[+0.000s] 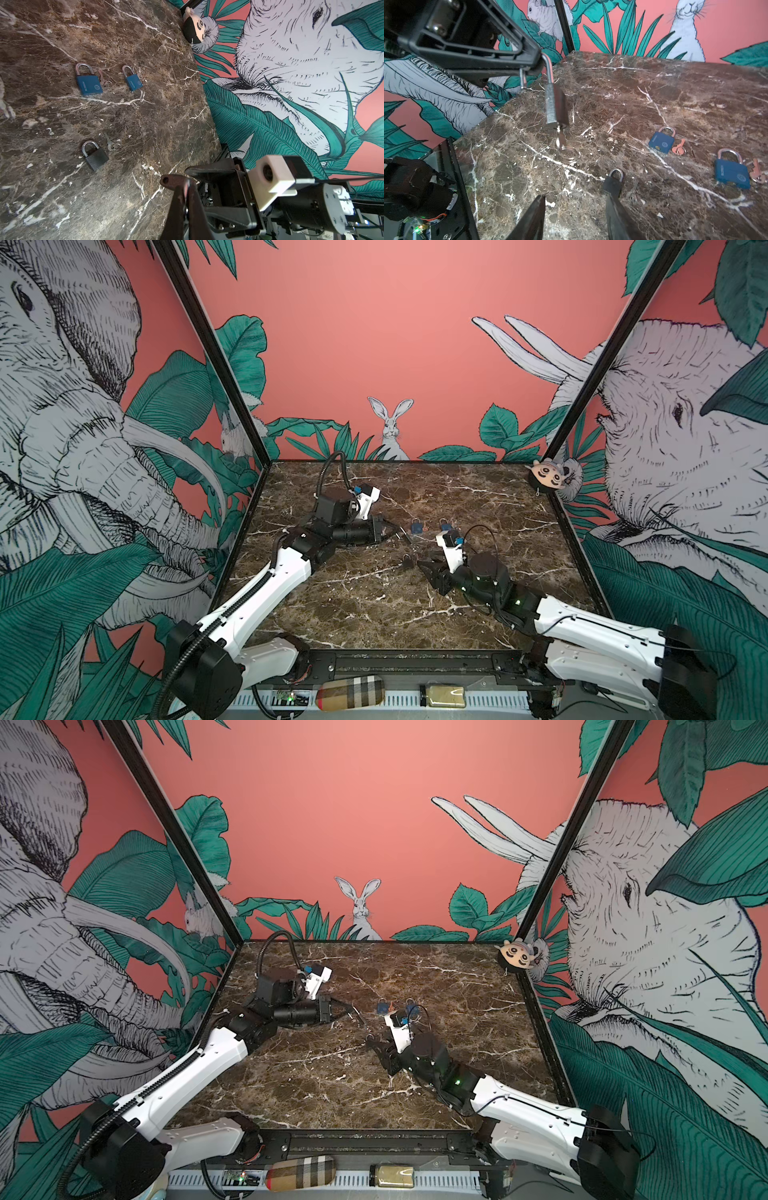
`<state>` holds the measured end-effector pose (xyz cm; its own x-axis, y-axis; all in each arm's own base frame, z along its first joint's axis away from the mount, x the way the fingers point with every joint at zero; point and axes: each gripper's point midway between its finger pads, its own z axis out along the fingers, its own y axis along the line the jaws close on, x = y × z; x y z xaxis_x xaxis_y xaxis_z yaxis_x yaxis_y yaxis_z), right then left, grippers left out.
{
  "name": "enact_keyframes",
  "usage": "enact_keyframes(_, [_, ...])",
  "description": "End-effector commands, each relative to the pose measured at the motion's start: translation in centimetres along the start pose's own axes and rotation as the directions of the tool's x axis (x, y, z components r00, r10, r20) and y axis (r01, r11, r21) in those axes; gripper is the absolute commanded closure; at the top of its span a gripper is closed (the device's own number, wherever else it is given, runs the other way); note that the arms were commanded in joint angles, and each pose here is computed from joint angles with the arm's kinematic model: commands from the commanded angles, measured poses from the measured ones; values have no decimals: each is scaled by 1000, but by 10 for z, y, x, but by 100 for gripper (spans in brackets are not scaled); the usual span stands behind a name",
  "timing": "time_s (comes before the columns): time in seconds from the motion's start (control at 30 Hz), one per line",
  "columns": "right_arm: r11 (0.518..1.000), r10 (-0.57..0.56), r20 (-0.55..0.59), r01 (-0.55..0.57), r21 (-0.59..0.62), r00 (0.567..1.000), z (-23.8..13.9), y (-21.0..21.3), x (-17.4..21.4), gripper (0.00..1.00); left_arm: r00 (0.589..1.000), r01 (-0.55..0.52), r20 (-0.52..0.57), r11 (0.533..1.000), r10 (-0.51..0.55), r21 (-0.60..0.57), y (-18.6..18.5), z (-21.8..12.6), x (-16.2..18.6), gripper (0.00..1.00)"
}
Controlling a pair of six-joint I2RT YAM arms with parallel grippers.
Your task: Lock with the key
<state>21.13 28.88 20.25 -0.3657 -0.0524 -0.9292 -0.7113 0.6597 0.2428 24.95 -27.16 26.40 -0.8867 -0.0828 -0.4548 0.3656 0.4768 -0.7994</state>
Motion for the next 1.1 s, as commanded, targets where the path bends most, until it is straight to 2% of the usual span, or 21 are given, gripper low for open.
enact_keyframes(0.0, [997, -80, 247, 82, 1, 966, -3, 19, -59, 51, 999, -7, 31, 999, 6, 31, -17, -8, -9, 100])
enact_keyframes(0.2, [987, -150, 327, 121, 107, 933, 1, 16, -64, 49, 1000, -2, 27, 999, 1, 42, -18, -8, -8, 100])
enact_keyframes(0.43, [978, -171, 327, 120, 171, 929, 9, 6, -60, 51, 999, -3, 37, 998, 1, 57, -23, -11, -10, 100])
enact_keyframes(1.07, [985, -153, 284, 123, 121, 947, 28, 9, -59, 65, 999, -3, 48, 997, -1, 78, -30, -14, -12, 100])
